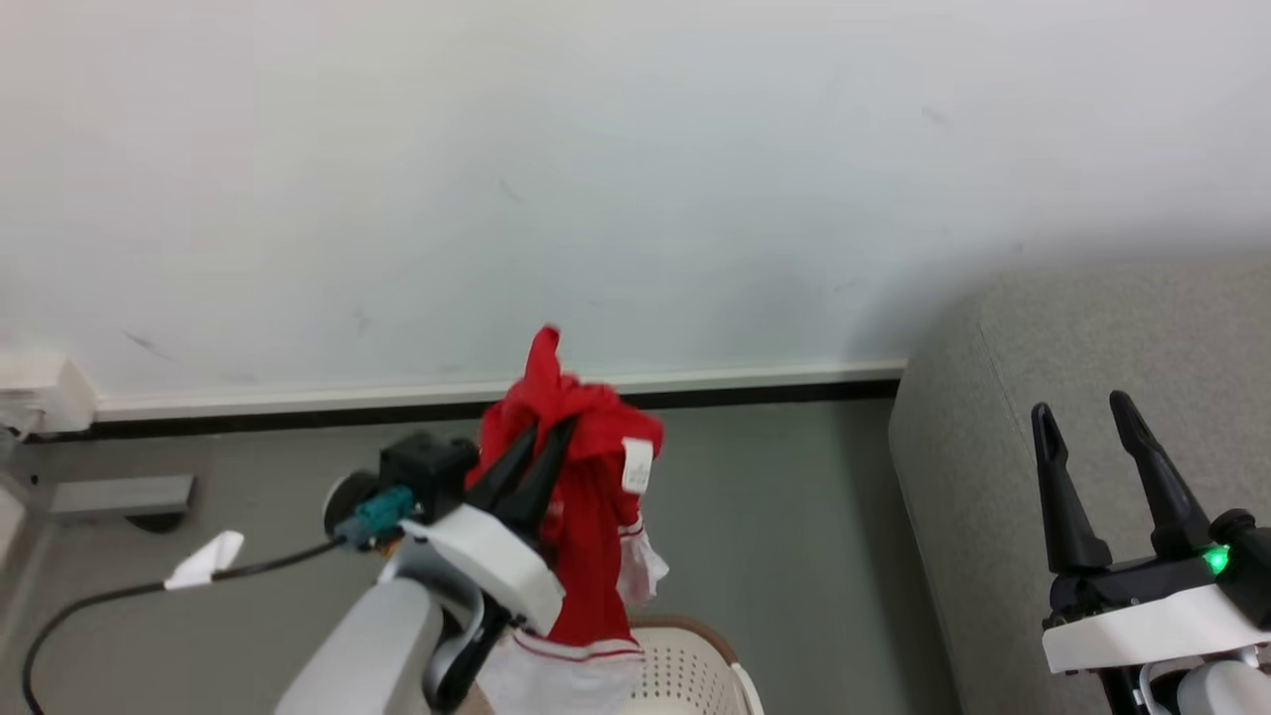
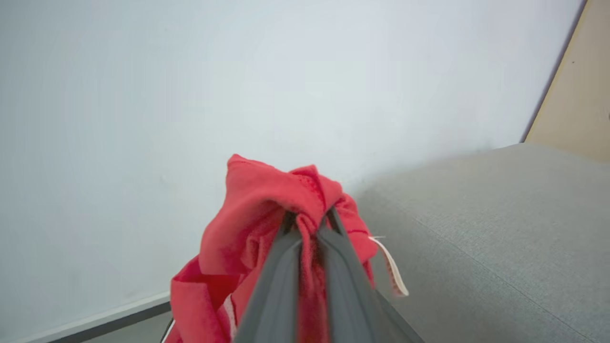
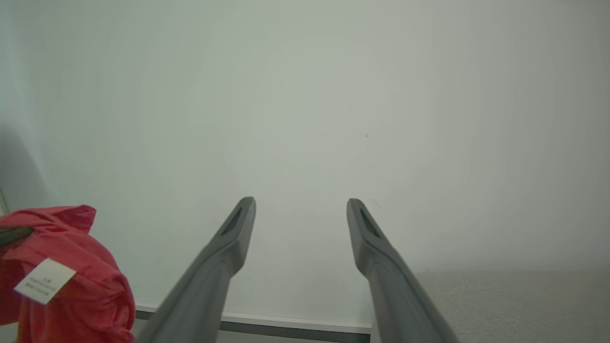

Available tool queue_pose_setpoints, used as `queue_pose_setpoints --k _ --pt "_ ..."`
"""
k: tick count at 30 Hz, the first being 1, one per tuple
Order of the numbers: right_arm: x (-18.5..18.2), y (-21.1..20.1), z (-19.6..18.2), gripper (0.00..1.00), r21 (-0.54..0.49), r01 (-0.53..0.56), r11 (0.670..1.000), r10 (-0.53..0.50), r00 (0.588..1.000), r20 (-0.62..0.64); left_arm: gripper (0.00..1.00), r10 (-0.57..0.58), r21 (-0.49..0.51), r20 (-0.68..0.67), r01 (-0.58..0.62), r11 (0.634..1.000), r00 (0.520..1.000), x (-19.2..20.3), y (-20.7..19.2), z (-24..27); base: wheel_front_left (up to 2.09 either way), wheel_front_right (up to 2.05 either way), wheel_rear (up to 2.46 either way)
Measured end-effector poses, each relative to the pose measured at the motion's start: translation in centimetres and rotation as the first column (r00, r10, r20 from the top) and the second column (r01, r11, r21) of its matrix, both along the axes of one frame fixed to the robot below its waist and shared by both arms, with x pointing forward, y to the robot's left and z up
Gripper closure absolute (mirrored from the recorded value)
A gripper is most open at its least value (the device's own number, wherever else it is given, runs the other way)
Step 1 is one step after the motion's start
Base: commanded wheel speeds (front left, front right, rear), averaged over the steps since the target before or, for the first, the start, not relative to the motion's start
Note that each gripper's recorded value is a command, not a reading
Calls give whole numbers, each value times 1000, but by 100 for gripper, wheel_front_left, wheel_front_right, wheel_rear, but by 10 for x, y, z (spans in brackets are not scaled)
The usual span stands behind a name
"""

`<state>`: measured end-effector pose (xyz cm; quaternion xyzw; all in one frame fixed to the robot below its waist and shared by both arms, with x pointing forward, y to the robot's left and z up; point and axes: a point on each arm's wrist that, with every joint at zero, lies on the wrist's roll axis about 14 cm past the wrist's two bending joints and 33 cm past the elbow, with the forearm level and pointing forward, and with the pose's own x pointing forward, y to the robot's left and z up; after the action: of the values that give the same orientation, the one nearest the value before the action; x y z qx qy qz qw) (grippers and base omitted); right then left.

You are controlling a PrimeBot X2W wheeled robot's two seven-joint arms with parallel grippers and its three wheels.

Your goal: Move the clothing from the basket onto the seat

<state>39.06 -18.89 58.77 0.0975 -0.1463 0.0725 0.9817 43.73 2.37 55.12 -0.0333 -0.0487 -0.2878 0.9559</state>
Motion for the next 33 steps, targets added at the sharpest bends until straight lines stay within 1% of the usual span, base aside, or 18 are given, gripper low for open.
queue_pose_setpoints --k 6,13,20,27,30,33 --pt "-7 17 3 0 9 -44 999 44 999 11 100 4 -46 162 3 999 987 -6 4 75 0 0 0" --pt "-11 31 2 0 15 -82 997 82 997 7 100 2 -84 272 22 996 962 -15 1 130 0 0 0" --pt "-14 42 -6 0 23 -116 993 117 993 -16 100 -5 -99 290 35 994 957 -19 -5 142 0 0 0" --pt "-18 67 -6 0 38 -205 978 205 979 -18 100 -7 -99 290 38 994 957 -20 -5 143 0 0 0" --pt "-20 83 -10 0 25 -263 964 264 964 -35 100 -6 -98 287 36 995 958 -20 -4 142 0 0 0" --pt "-23 108 -22 0 14 -343 939 343 936 -74 100 -9 -96 286 38 995 958 -21 -5 142 0 0 0"
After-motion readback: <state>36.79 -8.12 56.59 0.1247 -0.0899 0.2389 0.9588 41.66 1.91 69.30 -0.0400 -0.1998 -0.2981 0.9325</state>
